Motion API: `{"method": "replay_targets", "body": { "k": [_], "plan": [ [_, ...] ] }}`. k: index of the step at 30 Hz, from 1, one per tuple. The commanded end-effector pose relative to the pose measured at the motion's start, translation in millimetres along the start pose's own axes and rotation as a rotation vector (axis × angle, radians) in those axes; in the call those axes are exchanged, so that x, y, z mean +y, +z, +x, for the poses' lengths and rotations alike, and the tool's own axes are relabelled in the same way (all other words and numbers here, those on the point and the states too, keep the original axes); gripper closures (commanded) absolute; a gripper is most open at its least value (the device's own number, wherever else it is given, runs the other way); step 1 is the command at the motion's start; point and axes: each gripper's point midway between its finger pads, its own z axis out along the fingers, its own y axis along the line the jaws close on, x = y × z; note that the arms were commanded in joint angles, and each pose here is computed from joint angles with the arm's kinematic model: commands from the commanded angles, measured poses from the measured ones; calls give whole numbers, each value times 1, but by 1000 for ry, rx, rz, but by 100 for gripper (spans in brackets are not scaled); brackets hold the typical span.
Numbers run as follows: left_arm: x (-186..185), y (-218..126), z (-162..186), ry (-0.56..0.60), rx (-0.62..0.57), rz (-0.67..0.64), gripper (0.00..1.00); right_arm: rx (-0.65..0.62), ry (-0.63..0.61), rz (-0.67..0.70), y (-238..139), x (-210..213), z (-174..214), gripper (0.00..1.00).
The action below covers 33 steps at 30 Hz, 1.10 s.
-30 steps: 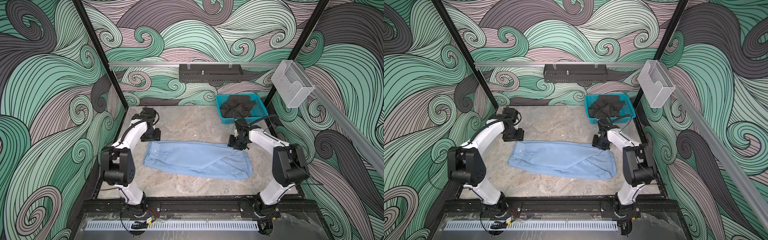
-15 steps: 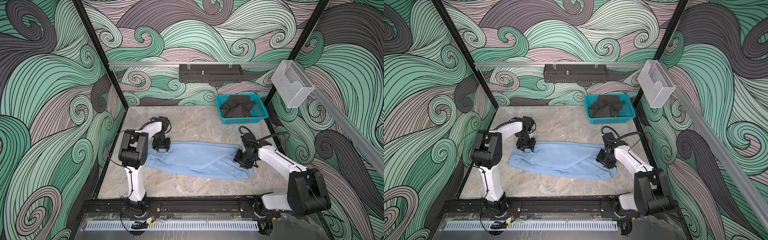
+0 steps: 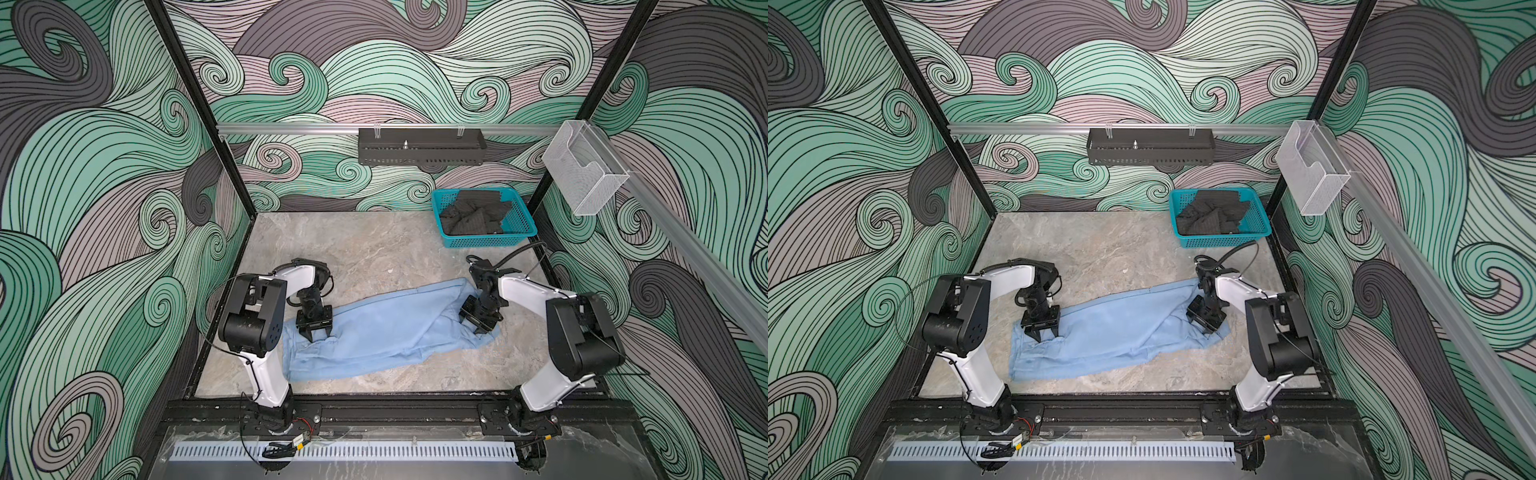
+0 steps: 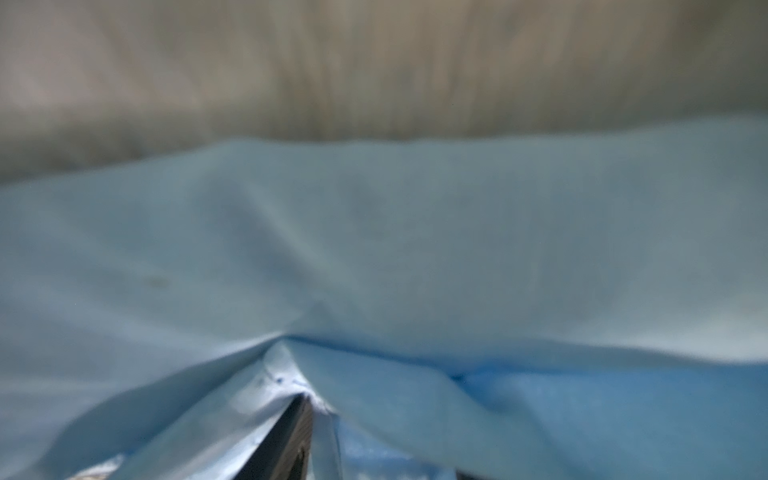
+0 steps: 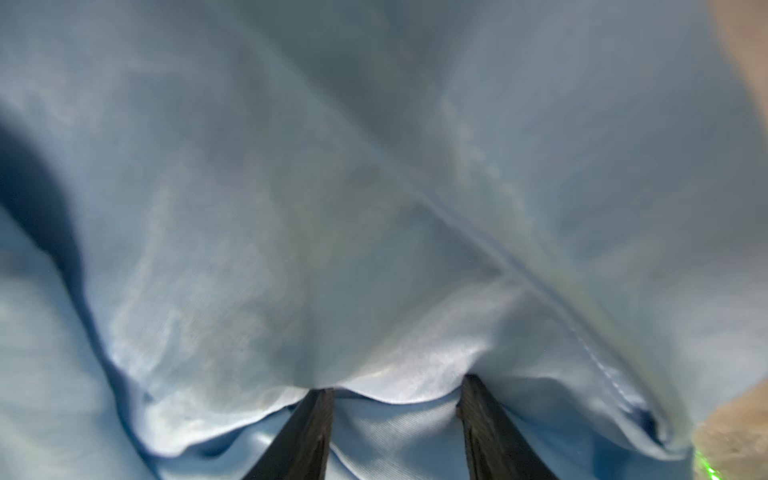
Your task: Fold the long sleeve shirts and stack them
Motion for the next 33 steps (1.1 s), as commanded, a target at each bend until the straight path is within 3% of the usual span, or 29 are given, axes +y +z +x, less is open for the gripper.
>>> {"method": "replay_targets", "body": {
  "k": [1, 6, 10, 15, 19, 23, 27, 33],
  "plan": [
    [-23, 5, 16, -54, 13, 130, 48, -5, -47, -21, 26, 22, -20, 50],
    [-26, -10, 26, -68, -49, 176, 50, -33, -172, -62, 15, 60, -36, 50],
    [-33, -69, 21, -3, -210, 200, 45, -98, -326, -79, -14, 83, -40, 50],
    [-65, -170, 14, 260, -529, 259, 33, -259, -418, -52, -76, 74, -44, 38],
    [-126, -212, 0, 521, -740, 250, 29, -395, -435, -63, -131, 59, -40, 22],
    [-200, -212, -13, 732, -770, 268, 29, -459, -379, -111, -167, 38, -36, 21],
    [-261, -185, -34, 881, -724, 215, 29, -523, -327, -184, -196, 20, -29, 20],
    [-307, -124, -57, 1000, -623, -3, 24, -543, -297, -239, -209, 6, -19, 19]
  ]
}}
